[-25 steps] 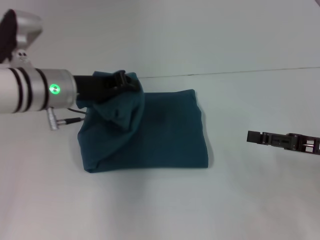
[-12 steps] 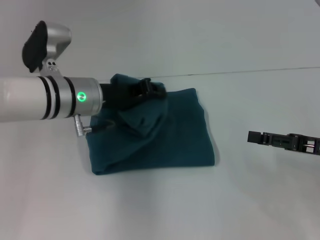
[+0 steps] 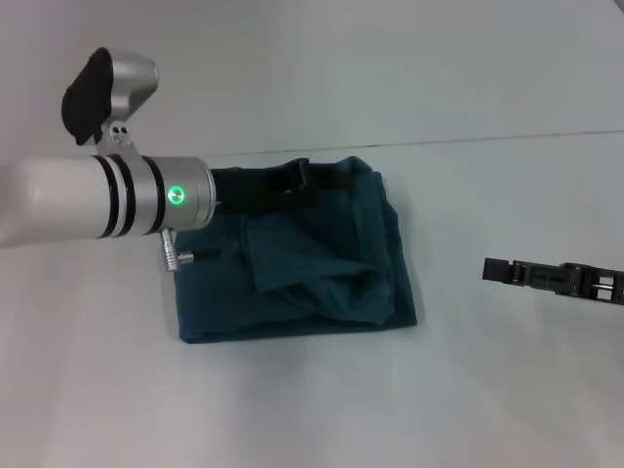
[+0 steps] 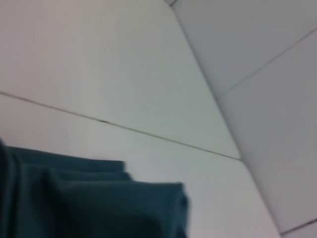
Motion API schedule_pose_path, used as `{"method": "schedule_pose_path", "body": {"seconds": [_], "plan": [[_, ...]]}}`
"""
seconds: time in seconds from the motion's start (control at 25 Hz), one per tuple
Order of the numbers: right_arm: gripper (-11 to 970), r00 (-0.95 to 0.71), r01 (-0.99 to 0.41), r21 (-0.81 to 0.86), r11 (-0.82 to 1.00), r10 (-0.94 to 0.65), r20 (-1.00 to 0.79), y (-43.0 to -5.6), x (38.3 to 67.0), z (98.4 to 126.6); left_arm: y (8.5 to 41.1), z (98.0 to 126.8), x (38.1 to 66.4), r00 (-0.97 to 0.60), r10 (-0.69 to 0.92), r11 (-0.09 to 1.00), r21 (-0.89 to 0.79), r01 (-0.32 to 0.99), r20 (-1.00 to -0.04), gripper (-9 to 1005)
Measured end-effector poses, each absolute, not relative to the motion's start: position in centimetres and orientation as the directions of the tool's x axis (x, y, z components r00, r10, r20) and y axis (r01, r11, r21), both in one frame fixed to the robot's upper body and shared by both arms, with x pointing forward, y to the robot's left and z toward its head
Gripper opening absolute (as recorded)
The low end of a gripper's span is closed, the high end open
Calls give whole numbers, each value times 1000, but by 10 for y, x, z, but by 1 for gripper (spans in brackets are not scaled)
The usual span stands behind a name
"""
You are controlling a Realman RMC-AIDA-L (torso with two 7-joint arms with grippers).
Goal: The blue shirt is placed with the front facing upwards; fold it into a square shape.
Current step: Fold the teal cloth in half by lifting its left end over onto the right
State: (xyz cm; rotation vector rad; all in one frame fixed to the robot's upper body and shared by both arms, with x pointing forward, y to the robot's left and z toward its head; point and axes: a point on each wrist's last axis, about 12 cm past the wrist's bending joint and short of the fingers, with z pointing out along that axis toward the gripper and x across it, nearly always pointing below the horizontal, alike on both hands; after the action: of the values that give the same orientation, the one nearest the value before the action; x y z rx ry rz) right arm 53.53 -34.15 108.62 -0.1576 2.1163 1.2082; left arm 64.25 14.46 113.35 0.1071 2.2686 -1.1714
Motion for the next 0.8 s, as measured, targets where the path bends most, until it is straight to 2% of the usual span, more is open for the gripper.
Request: {"method": "schedule_pose_path", "body": {"seconds": [0.2,0.4,0.52,0.8], "plan": [[884,-758,-419,715,560,217,-615,-341,536,1087,161,1139,643,-819,-209,596,-734,327,-535,498],[884,-758,-416,713,564,218,-614,-344,536,1087,195,1133,640,-835,-276,603,-762,235,-475,705],[884,-759,-415,714,564,218,-613,-344,536,1087,210,1124,632,-867,-295,595,-787,162,-401,745],[884,-759,-417,714,562,217,-614,-343,536,1088,224,1105,611,-914,-301,573,-818,53,-270,745]]}}
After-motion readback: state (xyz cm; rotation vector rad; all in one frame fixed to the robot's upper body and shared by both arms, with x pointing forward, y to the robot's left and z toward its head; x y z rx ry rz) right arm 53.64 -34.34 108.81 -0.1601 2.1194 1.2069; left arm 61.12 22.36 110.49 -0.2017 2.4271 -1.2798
